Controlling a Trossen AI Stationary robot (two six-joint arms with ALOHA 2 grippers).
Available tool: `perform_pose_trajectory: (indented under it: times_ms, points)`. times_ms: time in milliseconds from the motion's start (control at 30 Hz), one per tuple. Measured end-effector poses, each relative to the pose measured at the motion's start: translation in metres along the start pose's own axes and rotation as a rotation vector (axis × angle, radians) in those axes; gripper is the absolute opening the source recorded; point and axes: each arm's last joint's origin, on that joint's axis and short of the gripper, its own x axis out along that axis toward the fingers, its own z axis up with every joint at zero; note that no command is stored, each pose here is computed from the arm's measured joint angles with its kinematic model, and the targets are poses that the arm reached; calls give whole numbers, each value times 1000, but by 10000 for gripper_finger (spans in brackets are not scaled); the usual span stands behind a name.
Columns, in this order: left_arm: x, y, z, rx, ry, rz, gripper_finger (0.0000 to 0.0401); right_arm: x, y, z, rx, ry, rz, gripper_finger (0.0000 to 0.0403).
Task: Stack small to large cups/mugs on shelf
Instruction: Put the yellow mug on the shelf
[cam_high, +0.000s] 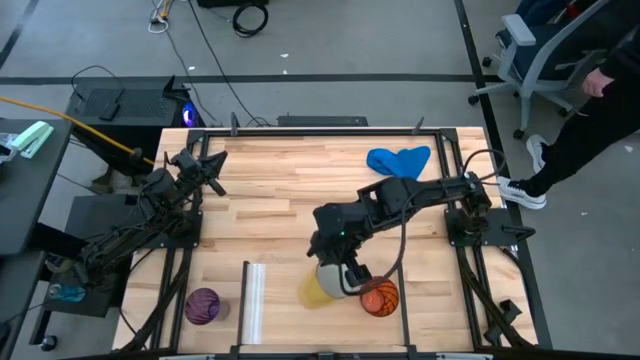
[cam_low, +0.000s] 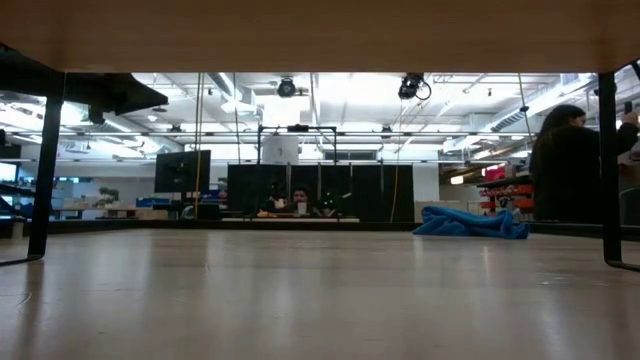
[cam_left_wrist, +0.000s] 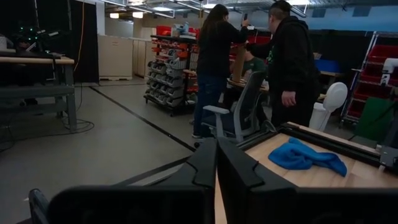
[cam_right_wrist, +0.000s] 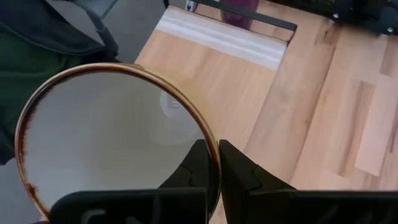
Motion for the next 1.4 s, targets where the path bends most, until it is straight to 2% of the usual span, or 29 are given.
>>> perform_pose_trajectory:
  times_ms: [167,433,567,1400]
  points:
    - [0,0,-1,1,5,0,19,1,1,-1,-16,14,-6,15]
    - [0,0,-1,3,6,1,19,25,-7,-8,-13,130,-29,15]
    - [1,0,-1,6,15,2,16,24,-9,-11,-4,165,-47,15]
    - [1,0,-2,17,21,1,25,26,-13,-15,5,211,-43,15]
